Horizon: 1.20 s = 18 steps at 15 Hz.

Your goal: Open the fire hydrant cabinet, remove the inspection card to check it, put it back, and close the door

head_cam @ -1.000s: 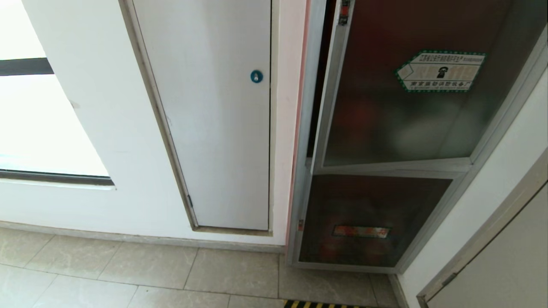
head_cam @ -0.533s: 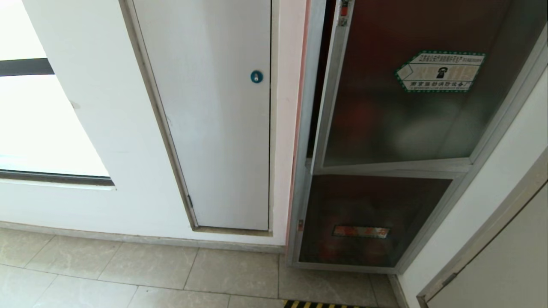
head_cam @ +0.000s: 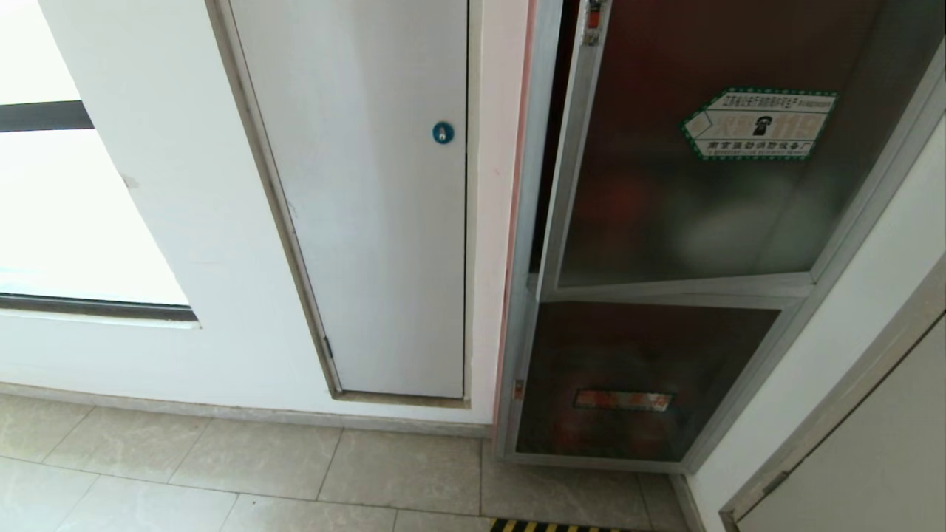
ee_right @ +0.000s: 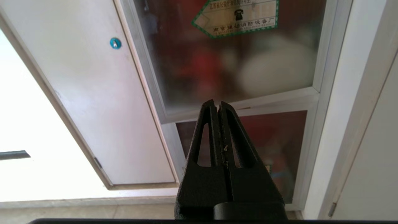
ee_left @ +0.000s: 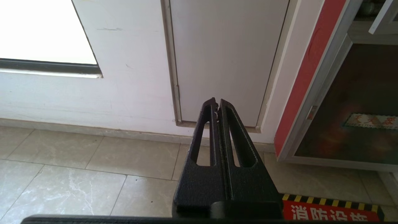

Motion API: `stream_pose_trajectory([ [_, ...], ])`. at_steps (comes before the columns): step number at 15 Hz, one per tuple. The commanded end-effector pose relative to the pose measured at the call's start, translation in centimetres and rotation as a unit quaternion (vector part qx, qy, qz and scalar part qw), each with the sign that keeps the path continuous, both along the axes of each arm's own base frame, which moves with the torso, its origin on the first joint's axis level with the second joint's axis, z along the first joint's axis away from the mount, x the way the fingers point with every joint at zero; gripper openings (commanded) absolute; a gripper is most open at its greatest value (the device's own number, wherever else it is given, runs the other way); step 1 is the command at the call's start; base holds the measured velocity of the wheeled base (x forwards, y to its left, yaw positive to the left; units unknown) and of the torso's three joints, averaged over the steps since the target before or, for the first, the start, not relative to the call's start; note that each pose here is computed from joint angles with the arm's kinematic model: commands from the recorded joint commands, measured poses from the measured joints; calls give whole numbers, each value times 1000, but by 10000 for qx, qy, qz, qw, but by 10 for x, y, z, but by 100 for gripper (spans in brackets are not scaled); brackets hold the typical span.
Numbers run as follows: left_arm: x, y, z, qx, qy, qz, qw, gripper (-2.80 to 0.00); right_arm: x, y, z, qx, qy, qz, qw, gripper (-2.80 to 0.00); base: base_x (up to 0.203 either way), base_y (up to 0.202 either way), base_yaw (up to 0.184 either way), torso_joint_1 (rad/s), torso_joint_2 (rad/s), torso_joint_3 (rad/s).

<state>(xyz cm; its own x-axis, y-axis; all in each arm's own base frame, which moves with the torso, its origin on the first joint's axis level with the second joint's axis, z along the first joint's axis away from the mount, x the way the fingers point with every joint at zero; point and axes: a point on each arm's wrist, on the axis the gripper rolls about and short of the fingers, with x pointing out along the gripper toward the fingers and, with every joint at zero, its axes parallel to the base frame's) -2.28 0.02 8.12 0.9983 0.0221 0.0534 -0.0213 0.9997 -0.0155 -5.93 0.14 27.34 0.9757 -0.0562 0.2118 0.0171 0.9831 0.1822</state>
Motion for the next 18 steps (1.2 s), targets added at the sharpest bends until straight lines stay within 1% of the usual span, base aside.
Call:
stream_pose_trajectory([
  [1,1,0,-5,-4,91,4,10000,-280,-19,1,-16,-57,-193,-6,9998,-280,0,0,0,0,0,0],
  [4,1,0,-5,-4,91,4,10000,-280,-16,0,-44,-152,57,20,9999,-280,0,0,0,0,0,0],
  [6,1,0,-5,-12,90,4,10000,-280,-17,-1,-65,-212,143,79,9996,-280,0,0,0,0,0,0],
  [8,1,0,-5,-4,91,4,10000,-280,-17,-1,-92,-414,194,148,9988,-280,0,0,0,0,0,0],
  [10,1,0,-5,-11,90,4,10000,-280,-10,-1,-118,-548,400,238,9974,-280,0,0,0,0,0,0],
  [12,1,0,-5,-4,86,4,10000,-280,0,-1,-131,-573,529,234,9967,-280,0,0,0,0,0,0],
  [13,1,0,-5,-4,91,4,10000,-280,4,-1,-136,-615,496,215,9966,-280,0,0,0,0,0,0],
  [16,1,0,-5,-4,91,4,10000,-280,20,-1,-158,-1046,527,137,9930,-280,0,0,0,0,0,0],
  [18,1,0,-5,-12,90,4,10000,-280,31,-1,-176,-1193,568,118,9912,-280,0,0,0,0,0,0],
])
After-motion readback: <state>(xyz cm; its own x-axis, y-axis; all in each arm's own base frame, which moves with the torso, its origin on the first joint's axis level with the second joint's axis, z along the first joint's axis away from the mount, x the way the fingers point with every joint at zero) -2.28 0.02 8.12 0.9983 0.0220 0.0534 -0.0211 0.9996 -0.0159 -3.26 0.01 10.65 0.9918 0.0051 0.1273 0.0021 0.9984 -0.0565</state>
